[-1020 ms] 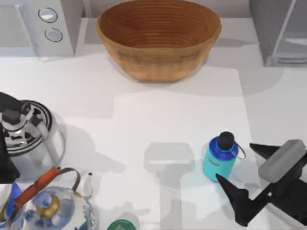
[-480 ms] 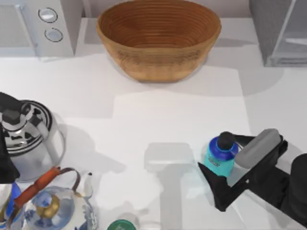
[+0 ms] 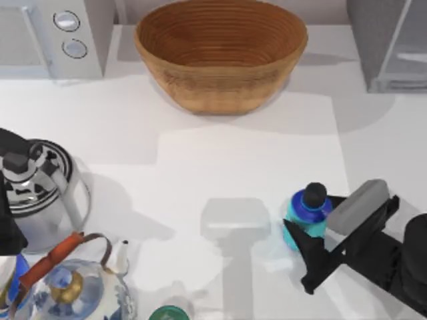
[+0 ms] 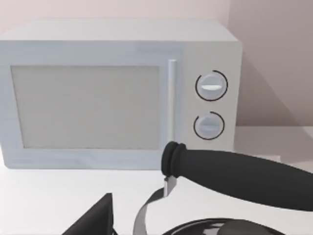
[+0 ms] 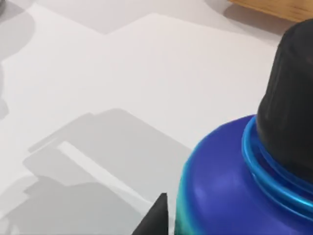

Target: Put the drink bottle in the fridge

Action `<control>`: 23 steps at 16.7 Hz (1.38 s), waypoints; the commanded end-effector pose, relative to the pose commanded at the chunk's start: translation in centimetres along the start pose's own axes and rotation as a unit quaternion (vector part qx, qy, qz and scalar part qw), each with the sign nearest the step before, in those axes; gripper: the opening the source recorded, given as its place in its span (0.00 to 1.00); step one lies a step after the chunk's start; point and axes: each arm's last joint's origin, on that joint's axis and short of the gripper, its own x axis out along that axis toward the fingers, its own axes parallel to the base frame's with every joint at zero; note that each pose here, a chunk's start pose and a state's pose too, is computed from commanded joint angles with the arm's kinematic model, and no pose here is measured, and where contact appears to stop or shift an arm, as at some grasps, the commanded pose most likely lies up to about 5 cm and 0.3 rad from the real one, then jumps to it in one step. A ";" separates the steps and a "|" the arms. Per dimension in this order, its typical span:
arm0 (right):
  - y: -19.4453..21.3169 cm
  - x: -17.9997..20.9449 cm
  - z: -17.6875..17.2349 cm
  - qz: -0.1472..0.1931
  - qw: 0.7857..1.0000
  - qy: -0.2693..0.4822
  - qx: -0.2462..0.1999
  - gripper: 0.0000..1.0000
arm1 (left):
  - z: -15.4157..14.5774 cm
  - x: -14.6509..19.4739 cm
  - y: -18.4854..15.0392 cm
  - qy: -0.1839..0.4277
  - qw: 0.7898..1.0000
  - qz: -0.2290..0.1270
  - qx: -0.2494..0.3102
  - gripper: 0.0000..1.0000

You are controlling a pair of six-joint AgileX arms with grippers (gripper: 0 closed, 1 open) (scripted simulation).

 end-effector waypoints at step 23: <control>-4.2 -3.0 1.7 0.000 1.000 0.010 0.000 0.01 | 0.0 0.0 0.0 0.000 1.000 0.000 0.000 1.00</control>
